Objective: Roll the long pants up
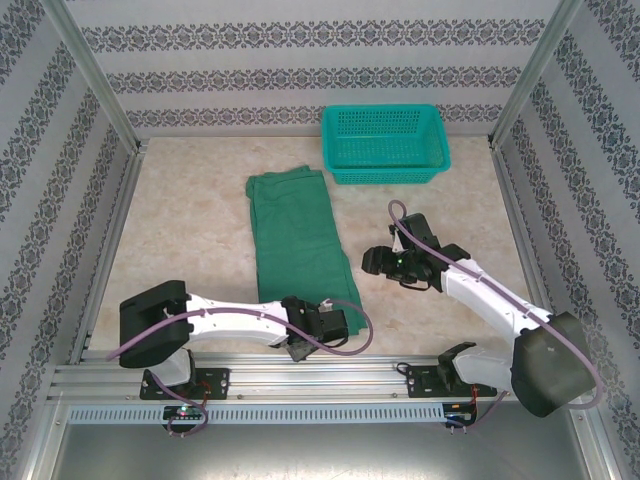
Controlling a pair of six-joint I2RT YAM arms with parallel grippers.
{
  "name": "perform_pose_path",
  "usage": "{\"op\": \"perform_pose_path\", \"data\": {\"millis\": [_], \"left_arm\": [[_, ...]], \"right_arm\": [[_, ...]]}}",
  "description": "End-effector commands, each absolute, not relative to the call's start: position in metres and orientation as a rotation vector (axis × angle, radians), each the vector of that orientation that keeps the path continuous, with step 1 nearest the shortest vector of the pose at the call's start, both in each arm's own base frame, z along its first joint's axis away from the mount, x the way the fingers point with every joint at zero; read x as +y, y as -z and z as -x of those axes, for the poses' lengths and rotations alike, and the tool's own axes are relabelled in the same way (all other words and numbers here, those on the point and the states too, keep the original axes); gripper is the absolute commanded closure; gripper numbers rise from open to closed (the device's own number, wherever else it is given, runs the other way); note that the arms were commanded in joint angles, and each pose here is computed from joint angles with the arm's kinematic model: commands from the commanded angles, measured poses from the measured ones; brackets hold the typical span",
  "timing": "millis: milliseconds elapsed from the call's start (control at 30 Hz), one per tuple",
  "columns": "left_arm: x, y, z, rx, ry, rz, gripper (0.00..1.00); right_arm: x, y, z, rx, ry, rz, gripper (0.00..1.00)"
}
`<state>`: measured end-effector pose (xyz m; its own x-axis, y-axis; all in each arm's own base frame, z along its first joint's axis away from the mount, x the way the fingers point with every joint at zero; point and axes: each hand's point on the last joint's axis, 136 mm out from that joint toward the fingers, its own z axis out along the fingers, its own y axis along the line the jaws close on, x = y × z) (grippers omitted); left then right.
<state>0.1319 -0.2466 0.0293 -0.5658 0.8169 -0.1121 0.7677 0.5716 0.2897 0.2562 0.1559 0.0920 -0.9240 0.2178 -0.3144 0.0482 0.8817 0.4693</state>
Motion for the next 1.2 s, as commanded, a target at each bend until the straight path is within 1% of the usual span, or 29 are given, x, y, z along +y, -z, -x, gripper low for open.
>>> {"op": "perform_pose_path", "data": {"millis": [0, 133, 233, 333, 400, 467, 533, 600, 800, 900, 1000, 1067, 1100, 1133, 1167], "left_arm": [[-0.235, -0.025, -0.142, 2.586, -0.389, -1.301, 0.34], [-0.227, -0.022, -0.156, 2.614, -0.454, -1.246, 0.35], [-0.22, -0.023, -0.171, 2.614, -0.526, -1.192, 0.38], [-0.22, -0.019, -0.176, 2.646, -0.514, -1.176, 0.56], [-0.223, -0.014, -0.178, 2.661, -0.507, -1.184, 0.74], [-0.227, -0.013, -0.177, 2.668, -0.498, -1.206, 0.88], [-0.234, -0.016, -0.171, 2.7, -0.447, -1.248, 0.94], [-0.243, -0.025, -0.165, 2.738, -0.388, -1.266, 0.94], [-0.274, -0.069, -0.15, 2.822, -0.142, -1.338, 0.89], [-0.278, -0.078, -0.159, 2.923, -0.043, -1.276, 0.89], [-0.275, -0.076, -0.173, 3.003, 0.052, -1.188, 0.89], [-0.271, -0.073, -0.183, 3.038, 0.098, -1.127, 0.89], [-0.27, -0.072, -0.188, 3.058, 0.142, -1.1, 0.88], [-0.27, -0.07, -0.192, 3.066, 0.182, -1.078, 0.88], [-0.27, -0.069, -0.197, 3.075, 0.205, -1.052, 0.88]], "right_arm": [[0.154, -0.091, -0.251, 2.687, -0.685, -0.23, 0.34], [0.151, -0.09, -0.246, 2.68, -0.687, -0.24, 0.35], [0.151, -0.088, -0.242, 2.673, -0.704, -0.252, 0.35], [0.15, -0.087, -0.238, 2.674, -0.71, -0.261, 0.36], [0.148, -0.087, -0.236, 2.671, -0.705, -0.263, 0.37], [0.146, -0.087, -0.235, 2.669, -0.692, -0.265, 0.37], [0.144, -0.088, -0.234, 2.666, -0.678, -0.262, 0.37], [0.142, -0.09, -0.232, 2.67, -0.665, -0.256, 0.38], [0.137, -0.095, -0.229, 2.672, -0.631, -0.229, 0.38], [0.138, -0.096, -0.228, 2.68, -0.634, -0.214, 0.38], [0.137, -0.101, -0.228, 2.668, -0.636, -0.214, 0.39], [0.136, -0.107, -0.229, 2.644, -0.635, -0.212, 0.42], [0.134, -0.111, -0.23, 2.625, -0.632, -0.213, 0.48], [0.135, -0.116, -0.231, 2.607, -0.641, -0.209, 0.57], [0.135, -0.12, -0.231, 2.591, -0.645, -0.202, 0.63]]}}
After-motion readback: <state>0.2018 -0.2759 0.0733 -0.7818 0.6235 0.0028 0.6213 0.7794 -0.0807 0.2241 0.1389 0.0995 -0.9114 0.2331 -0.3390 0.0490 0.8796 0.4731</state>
